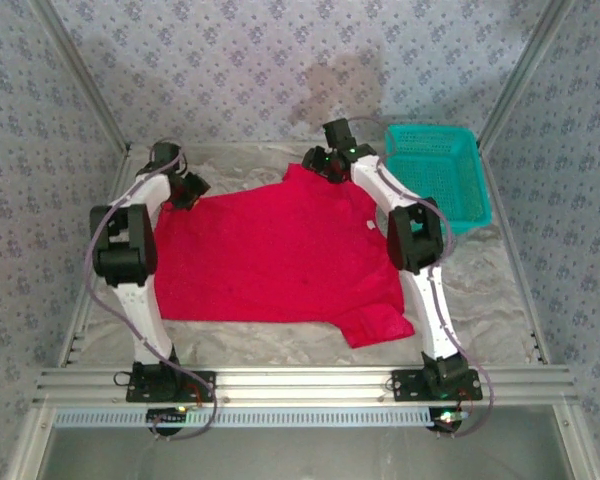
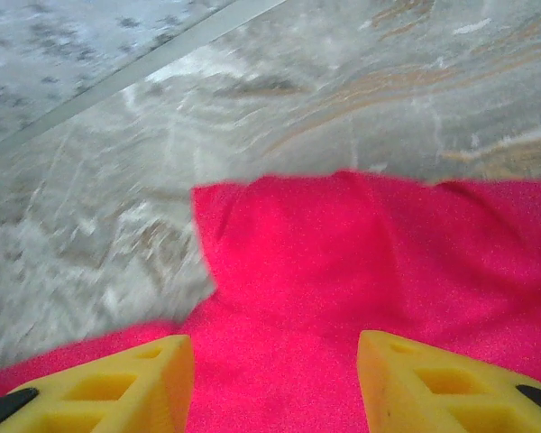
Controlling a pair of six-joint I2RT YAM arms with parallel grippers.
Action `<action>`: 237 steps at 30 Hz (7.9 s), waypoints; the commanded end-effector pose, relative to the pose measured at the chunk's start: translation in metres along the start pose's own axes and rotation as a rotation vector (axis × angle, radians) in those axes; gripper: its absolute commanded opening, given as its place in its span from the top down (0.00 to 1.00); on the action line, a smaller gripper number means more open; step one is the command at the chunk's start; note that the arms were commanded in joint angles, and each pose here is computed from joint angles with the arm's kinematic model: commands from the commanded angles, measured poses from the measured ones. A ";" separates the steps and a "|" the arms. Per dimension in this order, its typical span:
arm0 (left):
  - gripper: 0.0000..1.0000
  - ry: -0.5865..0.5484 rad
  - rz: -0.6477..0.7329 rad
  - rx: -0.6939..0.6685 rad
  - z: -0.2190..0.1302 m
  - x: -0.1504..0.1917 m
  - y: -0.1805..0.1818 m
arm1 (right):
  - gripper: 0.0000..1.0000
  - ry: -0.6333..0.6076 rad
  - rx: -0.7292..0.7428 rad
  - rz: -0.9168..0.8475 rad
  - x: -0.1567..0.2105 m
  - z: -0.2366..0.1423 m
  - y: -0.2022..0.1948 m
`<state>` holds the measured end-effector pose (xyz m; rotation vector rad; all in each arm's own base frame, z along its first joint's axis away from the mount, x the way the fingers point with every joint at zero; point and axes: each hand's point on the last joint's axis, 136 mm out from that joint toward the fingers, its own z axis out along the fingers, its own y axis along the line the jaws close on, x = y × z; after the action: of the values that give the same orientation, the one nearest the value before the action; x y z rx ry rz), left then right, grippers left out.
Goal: Fold the inside-out t-shirt
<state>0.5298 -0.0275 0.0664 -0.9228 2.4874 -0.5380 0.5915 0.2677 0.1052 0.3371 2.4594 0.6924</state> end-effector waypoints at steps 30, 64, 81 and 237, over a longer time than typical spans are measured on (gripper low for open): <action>0.63 0.065 0.425 -0.185 -0.029 -0.062 -0.003 | 0.43 -0.269 0.301 -0.209 -0.069 -0.035 -0.023; 1.00 0.098 0.474 -0.317 0.005 -0.067 0.019 | 0.92 -0.162 0.110 -0.053 -0.055 0.063 -0.063; 0.97 -0.022 0.070 0.389 -0.081 -0.134 -0.064 | 0.95 -0.474 -0.054 -0.134 -0.167 -0.098 0.019; 0.87 -0.057 -0.056 0.059 -0.032 -0.047 0.048 | 0.43 -0.043 0.108 0.101 -0.057 -0.002 -0.064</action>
<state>0.5145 0.0479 0.0332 -1.0865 2.4216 -0.6361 0.6303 0.1835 0.0473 0.5940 2.5065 0.4831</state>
